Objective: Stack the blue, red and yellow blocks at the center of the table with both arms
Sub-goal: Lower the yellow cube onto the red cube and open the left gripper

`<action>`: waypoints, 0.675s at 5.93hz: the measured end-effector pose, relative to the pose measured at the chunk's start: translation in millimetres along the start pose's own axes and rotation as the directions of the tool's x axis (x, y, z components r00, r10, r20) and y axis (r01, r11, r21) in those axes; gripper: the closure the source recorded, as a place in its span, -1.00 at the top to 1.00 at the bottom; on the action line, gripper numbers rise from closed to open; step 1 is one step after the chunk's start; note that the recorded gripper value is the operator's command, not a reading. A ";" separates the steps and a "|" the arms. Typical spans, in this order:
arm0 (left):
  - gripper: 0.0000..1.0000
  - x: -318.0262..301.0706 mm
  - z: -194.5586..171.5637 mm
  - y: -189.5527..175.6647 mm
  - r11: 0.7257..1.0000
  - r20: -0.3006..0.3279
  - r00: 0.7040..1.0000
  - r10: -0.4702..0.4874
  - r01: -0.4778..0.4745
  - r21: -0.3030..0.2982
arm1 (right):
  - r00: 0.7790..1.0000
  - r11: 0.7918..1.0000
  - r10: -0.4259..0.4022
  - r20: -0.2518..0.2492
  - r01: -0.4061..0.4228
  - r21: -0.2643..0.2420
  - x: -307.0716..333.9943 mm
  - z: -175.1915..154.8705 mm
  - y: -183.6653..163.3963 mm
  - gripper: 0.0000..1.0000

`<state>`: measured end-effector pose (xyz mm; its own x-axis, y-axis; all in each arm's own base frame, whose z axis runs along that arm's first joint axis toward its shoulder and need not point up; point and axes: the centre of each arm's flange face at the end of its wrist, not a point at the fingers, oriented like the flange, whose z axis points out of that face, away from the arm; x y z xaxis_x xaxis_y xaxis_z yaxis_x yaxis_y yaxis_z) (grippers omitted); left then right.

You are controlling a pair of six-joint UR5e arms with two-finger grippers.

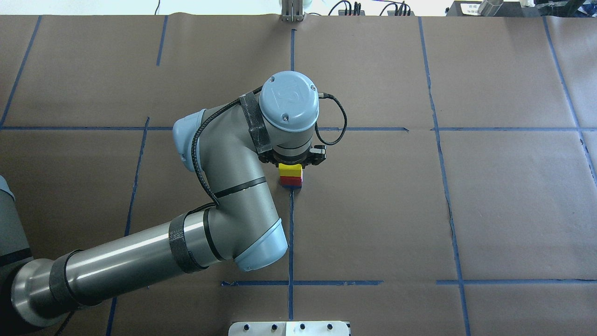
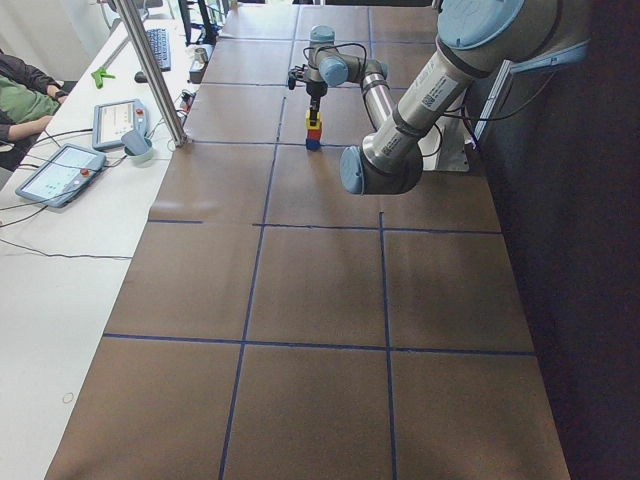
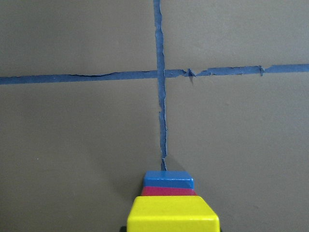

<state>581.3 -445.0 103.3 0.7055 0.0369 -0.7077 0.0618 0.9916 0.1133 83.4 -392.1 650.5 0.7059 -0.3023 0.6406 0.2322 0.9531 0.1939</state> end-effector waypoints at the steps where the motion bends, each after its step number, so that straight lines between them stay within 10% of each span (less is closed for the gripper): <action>1: 0.30 -0.5 0.1 0.6 1.000 -0.003 1.000 0.001 -0.001 -0.001 | 1.000 1.000 0.000 0.000 0.000 0.000 0.0 0.0 0.0 0.99; 2: 0.76 -0.1 -0.5 0.9 1.000 -0.007 1.000 0.004 -0.004 -0.001 | 1.000 1.000 -0.001 0.000 0.001 0.001 0.0 -0.1 -0.1 0.99; 4: 0.99 2.5 -6.6 1.3 1.000 -0.031 0.999 0.015 -0.015 0.009 | 1.000 1.000 -0.006 -0.003 0.006 0.007 1.8 1.6 -0.6 0.99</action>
<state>578.5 -442.8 97.0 0.6841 0.0555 -0.7273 0.0580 0.9898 0.1301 83.5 -393.2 652.7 0.7066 -0.3076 0.6373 0.2312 0.9515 0.2029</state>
